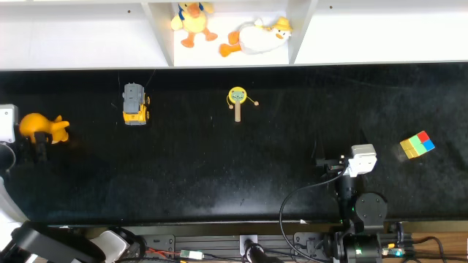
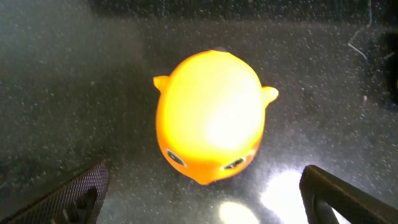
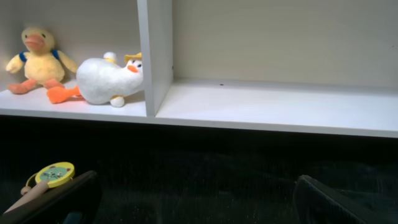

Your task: Store Toys

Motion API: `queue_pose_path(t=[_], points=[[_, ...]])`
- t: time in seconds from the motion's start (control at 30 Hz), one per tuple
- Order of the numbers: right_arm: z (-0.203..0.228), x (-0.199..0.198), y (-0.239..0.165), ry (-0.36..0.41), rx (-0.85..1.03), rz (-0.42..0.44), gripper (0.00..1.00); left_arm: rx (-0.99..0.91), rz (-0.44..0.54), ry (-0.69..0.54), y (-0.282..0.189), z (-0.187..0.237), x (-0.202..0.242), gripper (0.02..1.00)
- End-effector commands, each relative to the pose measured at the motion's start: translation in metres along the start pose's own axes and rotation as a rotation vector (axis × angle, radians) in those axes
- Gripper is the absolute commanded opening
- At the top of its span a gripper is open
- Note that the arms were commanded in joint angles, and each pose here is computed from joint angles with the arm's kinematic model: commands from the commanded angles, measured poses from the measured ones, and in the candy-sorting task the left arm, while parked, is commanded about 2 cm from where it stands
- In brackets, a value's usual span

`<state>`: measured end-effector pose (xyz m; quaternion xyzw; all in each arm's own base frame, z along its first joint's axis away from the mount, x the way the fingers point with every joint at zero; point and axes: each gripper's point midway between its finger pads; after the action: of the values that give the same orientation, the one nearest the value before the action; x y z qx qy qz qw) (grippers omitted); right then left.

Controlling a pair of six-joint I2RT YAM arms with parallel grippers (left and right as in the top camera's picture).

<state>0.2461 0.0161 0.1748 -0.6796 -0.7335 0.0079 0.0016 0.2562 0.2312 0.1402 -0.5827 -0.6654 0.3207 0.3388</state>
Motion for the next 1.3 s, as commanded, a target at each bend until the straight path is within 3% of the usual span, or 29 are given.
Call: queue_pose_path(t=[0.03, 0.87, 1.13, 1.2, 1.3], points=[[0.003, -0.001, 0.0, 0.001, -0.001, 0.008, 0.996, -0.015, -0.022, 0.006, 0.0, -0.009, 0.008, 0.998], [0.003, -0.001, 0.0, 0.001, -0.001, 0.008, 0.996, -0.012, 0.02, 0.035, 0.021, -0.015, 0.0, 1.0], [0.003, -0.001, 0.0, 0.001, -0.001, 0.008, 0.996, 0.026, -0.009, 0.01, 0.021, -0.008, 0.005, 0.993], [0.003, -0.001, 0.0, 0.001, -0.001, 0.008, 0.996, 0.024, -0.01, 0.01, 0.021, -0.008, 0.005, 0.965], [0.003, -0.001, 0.0, 0.001, -0.001, 0.008, 0.993, 0.026, -0.009, 0.01, 0.021, -0.008, 0.005, 0.75]])
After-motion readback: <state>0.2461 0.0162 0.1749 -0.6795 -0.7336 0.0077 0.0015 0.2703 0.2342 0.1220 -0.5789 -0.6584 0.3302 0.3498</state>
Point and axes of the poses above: each gripper's point midway between its finger pads, its own y axis out along the fingers, its own x axis along the line the jaws close on, z = x × y
